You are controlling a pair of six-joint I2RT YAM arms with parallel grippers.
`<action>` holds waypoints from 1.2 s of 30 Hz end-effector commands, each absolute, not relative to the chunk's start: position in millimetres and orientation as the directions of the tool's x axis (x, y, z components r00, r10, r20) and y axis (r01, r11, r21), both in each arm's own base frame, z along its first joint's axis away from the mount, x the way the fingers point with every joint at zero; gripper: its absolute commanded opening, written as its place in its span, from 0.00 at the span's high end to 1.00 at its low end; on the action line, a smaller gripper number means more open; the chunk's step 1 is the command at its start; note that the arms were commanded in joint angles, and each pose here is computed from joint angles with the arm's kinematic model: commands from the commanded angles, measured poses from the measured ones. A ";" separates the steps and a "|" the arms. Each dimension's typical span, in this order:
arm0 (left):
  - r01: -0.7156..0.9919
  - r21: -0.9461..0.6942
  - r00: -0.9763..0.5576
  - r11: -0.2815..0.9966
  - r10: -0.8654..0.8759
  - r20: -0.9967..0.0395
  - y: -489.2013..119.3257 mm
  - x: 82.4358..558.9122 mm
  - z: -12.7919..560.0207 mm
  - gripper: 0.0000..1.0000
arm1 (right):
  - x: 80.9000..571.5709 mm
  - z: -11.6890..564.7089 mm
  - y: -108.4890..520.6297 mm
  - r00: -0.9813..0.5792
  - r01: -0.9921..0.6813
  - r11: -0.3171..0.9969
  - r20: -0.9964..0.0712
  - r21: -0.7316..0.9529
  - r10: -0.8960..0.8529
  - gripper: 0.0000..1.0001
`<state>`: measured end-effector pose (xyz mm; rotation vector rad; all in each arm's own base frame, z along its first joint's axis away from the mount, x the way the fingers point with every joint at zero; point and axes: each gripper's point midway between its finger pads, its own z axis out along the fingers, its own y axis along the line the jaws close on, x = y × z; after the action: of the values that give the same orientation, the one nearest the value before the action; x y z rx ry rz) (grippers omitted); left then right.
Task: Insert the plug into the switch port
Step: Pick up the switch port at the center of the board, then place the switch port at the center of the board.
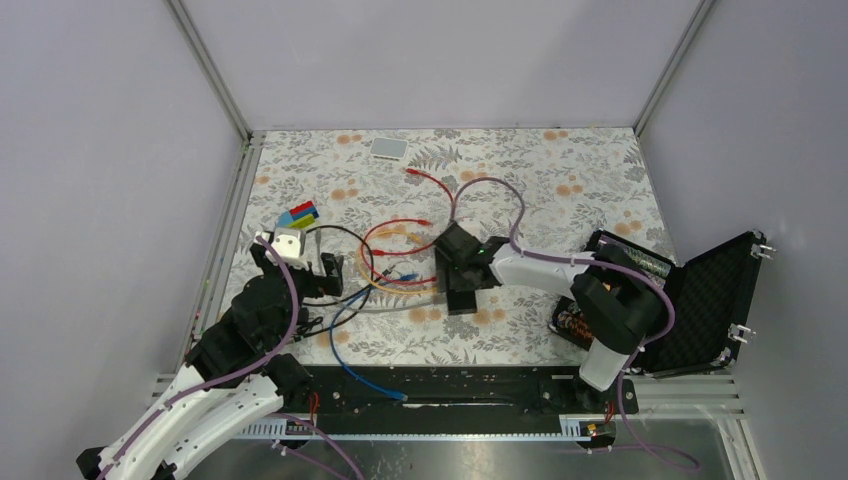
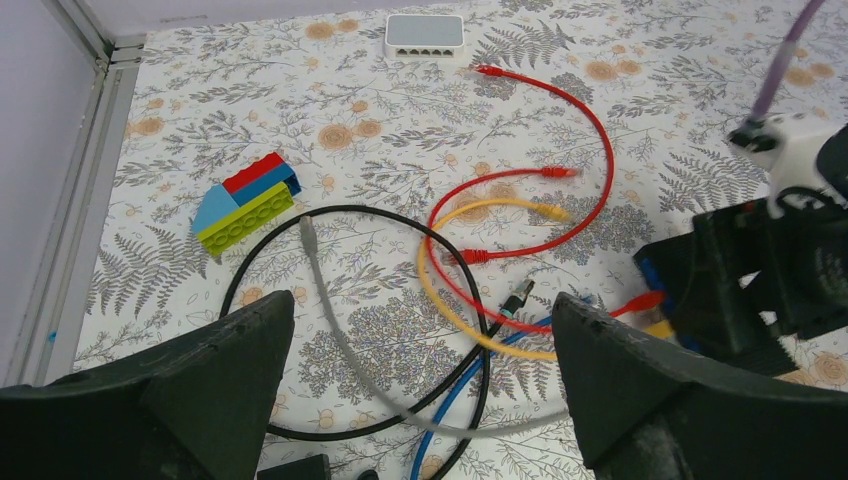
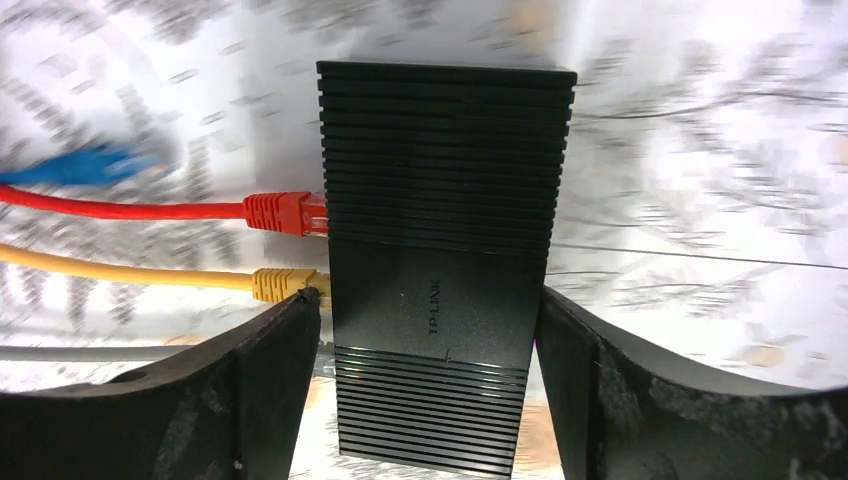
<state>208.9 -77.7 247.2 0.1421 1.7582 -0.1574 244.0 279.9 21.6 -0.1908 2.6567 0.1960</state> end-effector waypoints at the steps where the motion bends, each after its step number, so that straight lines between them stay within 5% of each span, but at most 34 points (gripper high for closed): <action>1: 0.155 -0.022 -0.175 0.988 0.005 -0.984 -73.0 211.0 250.2 0.01 | 266.6 33.4 220.3 -0.882 -0.034 0.995 -0.471 0.091 0.013 0.19; 15: 0.130 -0.017 -0.192 0.991 0.008 -0.981 -70.5 212.8 245.4 0.01 | 370.9 68.0 86.5 -0.800 0.319 0.934 -0.482 0.164 0.358 0.18; 23: 0.155 -0.145 -0.292 0.977 -0.095 -0.952 -95.4 214.1 231.7 0.01 | 412.2 103.9 98.4 -0.761 0.241 0.909 -0.514 0.341 0.395 0.18; 29: 0.164 -0.285 -0.419 0.944 -0.195 -0.887 -129.6 217.8 202.2 0.01 | 428.1 90.6 76.9 -0.751 0.304 0.908 -0.514 0.287 0.414 0.17; 36: 0.004 -0.298 -0.393 0.954 -0.273 -0.878 -110.7 229.9 194.1 0.01 | 425.1 73.5 44.9 -0.773 0.349 0.914 -0.488 0.205 0.405 0.13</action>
<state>218.1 -117.4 180.5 -0.0311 2.0225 -0.2866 418.4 63.9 60.9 0.5426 2.5586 0.1914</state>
